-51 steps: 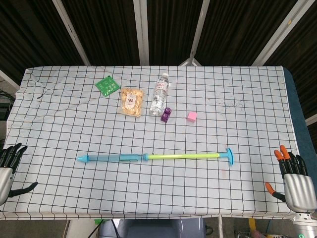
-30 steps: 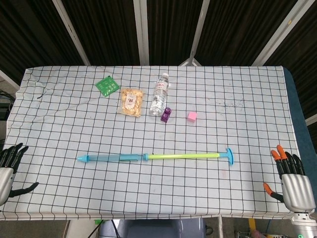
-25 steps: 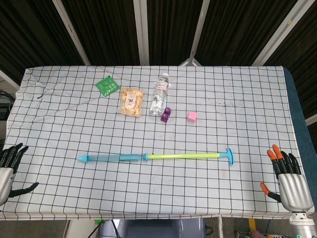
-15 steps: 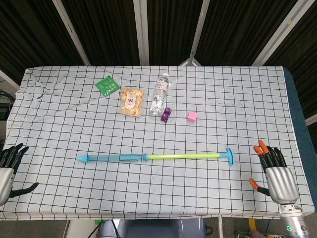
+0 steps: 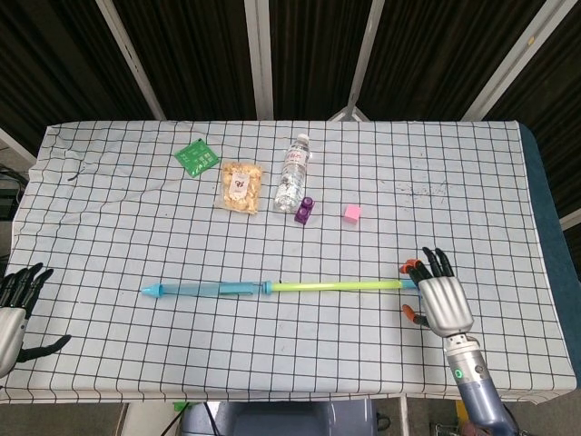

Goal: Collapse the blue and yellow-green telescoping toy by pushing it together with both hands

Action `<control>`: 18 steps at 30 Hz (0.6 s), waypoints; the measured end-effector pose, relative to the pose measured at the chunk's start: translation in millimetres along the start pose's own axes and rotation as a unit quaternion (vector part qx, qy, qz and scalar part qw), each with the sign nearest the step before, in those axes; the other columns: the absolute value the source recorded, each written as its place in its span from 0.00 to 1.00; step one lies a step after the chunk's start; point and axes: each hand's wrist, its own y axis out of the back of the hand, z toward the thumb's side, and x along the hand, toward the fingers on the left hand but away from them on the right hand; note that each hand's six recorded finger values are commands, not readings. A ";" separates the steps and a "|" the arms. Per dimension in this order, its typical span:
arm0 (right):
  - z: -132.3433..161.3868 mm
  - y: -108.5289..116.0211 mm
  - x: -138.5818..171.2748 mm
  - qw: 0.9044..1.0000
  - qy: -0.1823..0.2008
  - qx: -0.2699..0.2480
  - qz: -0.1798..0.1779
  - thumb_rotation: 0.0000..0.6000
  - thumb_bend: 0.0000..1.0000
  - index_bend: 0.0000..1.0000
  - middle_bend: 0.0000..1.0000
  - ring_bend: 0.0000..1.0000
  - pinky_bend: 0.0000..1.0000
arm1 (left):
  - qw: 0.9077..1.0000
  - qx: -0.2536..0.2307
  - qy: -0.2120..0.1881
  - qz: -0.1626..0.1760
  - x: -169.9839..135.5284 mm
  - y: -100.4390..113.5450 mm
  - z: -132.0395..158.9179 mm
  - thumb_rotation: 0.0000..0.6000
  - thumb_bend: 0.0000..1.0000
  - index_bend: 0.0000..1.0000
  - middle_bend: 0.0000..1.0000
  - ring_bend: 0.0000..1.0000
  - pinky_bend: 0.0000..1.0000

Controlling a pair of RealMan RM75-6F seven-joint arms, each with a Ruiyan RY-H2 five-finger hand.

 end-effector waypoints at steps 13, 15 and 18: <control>8.1 -30.7 -32.4 1.000 -0.018 0.020 0.014 1.00 0.26 0.46 0.38 0.06 0.00 | 1.000 -0.003 -0.003 -0.001 0.5 -0.1 -0.5 1.00 0.13 0.00 0.00 0.00 0.00; 8.3 -36.0 -35.7 0.999 -0.022 0.020 0.017 1.00 0.26 0.46 0.38 0.06 0.00 | 1.000 -0.004 -0.002 -0.001 0.7 -0.3 -0.8 1.00 0.13 0.00 0.00 0.00 0.00; 8.2 -41.2 -38.3 0.999 -0.025 0.023 0.020 1.00 0.26 0.46 0.37 0.05 0.00 | 1.000 -0.004 -0.001 -0.001 1.0 -0.4 -1.0 1.00 0.13 0.00 0.00 0.00 0.00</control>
